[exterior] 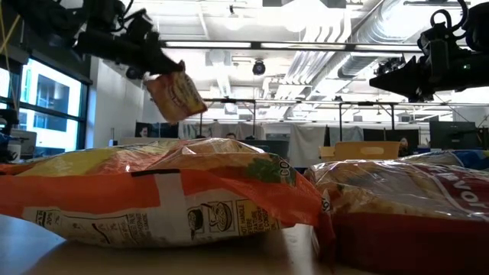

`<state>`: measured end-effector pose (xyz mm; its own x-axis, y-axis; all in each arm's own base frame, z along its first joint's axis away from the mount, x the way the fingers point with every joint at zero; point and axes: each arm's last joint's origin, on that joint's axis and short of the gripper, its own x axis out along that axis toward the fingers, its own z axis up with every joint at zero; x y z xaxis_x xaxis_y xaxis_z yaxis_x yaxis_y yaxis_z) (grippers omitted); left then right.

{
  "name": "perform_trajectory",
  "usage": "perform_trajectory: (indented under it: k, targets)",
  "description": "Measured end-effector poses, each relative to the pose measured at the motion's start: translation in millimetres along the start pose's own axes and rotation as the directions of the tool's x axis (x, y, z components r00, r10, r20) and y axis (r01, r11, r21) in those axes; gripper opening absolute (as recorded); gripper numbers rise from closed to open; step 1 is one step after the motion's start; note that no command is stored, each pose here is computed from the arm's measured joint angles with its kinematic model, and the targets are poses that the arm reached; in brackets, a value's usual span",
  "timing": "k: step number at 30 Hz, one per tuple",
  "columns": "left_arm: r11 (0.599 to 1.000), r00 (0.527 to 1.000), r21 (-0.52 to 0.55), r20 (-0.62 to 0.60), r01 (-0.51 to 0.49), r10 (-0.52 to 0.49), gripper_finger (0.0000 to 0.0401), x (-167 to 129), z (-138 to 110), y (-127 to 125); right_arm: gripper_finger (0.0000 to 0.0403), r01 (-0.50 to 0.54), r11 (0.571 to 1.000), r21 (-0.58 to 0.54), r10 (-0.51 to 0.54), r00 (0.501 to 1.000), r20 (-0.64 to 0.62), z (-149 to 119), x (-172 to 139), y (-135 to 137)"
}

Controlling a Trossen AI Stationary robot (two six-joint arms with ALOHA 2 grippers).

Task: Sort Maruchan noodles
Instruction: Put the red noodle pack into the white bin

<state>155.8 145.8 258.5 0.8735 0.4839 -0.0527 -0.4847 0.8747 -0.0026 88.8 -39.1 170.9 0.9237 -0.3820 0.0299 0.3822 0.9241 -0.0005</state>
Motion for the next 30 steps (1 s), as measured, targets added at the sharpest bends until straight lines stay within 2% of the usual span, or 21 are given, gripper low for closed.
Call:
perform_trajectory:
  k: [4, 9, 13, 17, 21, 23, 26, 30]
  targets:
    - [0.972, 0.984, -0.151, 0.013, 0.179, -0.179, 0.0, -0.1, 15.8, -19.6, 0.0004, 0.0, 1.0, 0.0, 0.0, 1.0, 0.0, 0.0, 0.0, 0.0]
    - [0.902, 0.943, -0.307, -0.034, 0.304, -0.33, 0.0, -3.5, 34.4, -48.3, 0.0004, 0.0, 1.0, 0.003, 0.0, 1.0, 0.0, 0.0, 0.0, 0.0]
    - [0.863, 0.929, -0.444, -0.155, 0.239, -0.337, 0.0, -3.5, 22.3, -67.8, 0.0004, 0.0, 1.0, 0.002, 0.0, 1.0, 0.0, 0.0, 0.0, 0.0]
    - [0.847, 0.916, -0.514, -0.262, 0.135, -0.305, 0.0, 1.4, -10.3, -90.9, 0.0004, 0.0, 1.0, 0.001, 0.0, 1.0, 0.0, 0.0, 0.0, 0.0]
    - [0.754, 0.919, -0.621, -0.133, 0.214, -0.371, 0.0, 7.9, -24.0, -120.1, 0.0004, 0.0, 1.0, 0.001, 0.0, 1.0, 0.0, 0.0, 0.0, 0.0]
    - [0.724, 0.914, -0.648, -0.106, 0.235, -0.392, 0.0, 10.6, -29.3, -133.1, 0.0004, 0.0, 1.0, 0.001, 0.0, 1.0, 0.0, 0.0, 0.0, 0.0]
    - [0.724, 0.912, -0.646, -0.104, 0.242, -0.397, 0.0, 13.6, -36.9, -148.6, 0.0004, 0.0, 1.0, 0.002, 0.0, 1.0, 0.0, 0.0, 0.0, 0.0]
    - [0.792, 0.924, -0.585, -0.178, 0.176, -0.337, 0.0, 17.4, -54.2, -157.6, 0.0004, 0.0, 1.0, 0.002, 0.0, 1.0, 0.0, 0.0, 0.0, 0.0]
